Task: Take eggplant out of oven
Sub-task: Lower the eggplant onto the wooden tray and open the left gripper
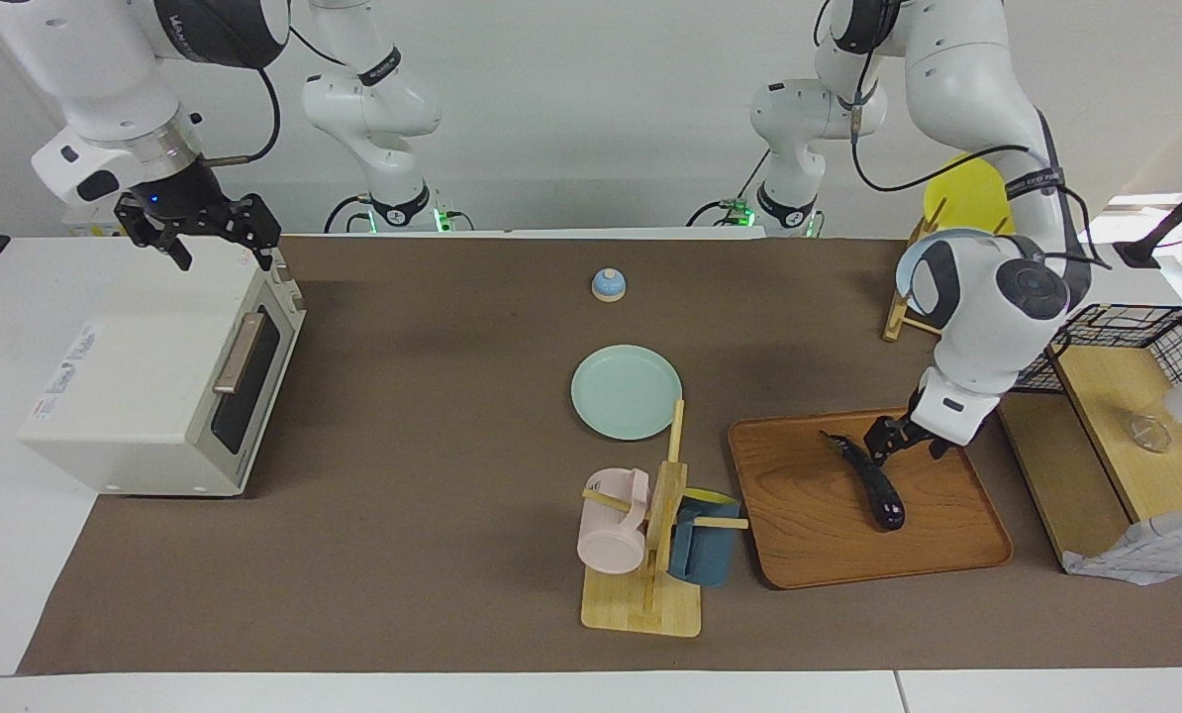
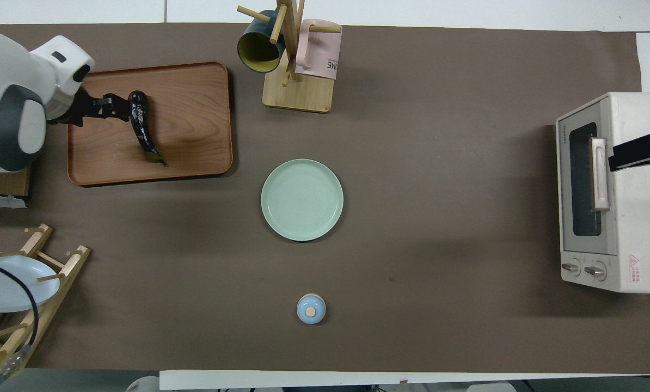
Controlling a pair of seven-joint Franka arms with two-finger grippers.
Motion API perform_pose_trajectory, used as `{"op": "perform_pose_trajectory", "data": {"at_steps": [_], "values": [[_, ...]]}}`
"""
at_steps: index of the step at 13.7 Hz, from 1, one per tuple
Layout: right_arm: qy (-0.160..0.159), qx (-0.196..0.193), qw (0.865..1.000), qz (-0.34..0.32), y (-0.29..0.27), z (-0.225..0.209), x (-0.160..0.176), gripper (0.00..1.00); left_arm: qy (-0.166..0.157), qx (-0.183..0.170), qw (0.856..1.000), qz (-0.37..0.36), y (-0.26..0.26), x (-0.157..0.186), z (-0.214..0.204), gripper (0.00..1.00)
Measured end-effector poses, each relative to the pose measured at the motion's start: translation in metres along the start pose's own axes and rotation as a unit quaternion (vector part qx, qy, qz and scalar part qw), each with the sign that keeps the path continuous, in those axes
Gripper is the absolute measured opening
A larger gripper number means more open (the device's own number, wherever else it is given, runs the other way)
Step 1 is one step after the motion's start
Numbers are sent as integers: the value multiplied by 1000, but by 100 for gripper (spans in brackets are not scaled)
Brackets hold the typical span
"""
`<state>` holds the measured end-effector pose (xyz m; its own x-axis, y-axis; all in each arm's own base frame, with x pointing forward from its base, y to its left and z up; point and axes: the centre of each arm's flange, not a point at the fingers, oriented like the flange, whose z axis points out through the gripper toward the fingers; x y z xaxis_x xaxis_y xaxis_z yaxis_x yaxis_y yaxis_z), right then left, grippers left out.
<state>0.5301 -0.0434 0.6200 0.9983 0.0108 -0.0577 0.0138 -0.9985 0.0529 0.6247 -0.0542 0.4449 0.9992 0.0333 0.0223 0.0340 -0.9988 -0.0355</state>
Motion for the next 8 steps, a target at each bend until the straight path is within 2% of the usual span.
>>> {"op": "perform_pose_trajectory", "data": {"at_steps": [2, 4, 6, 8], "values": [[0, 0, 1000, 0, 0, 0, 0, 100, -24, 9, 1000, -7, -18, -40, -76, 100], [0, 0, 1000, 0, 0, 0, 0, 100, -33, 14, 999, -9, -23, -80, -134, 100], [0, 0, 1000, 0, 0, 0, 0, 100, -35, 10, 999, 0, -24, -103, -168, 100], [-1, 0, 1000, 0, 0, 0, 0, 100, -33, -2, 999, 12, -19, -104, -176, 100]]}}
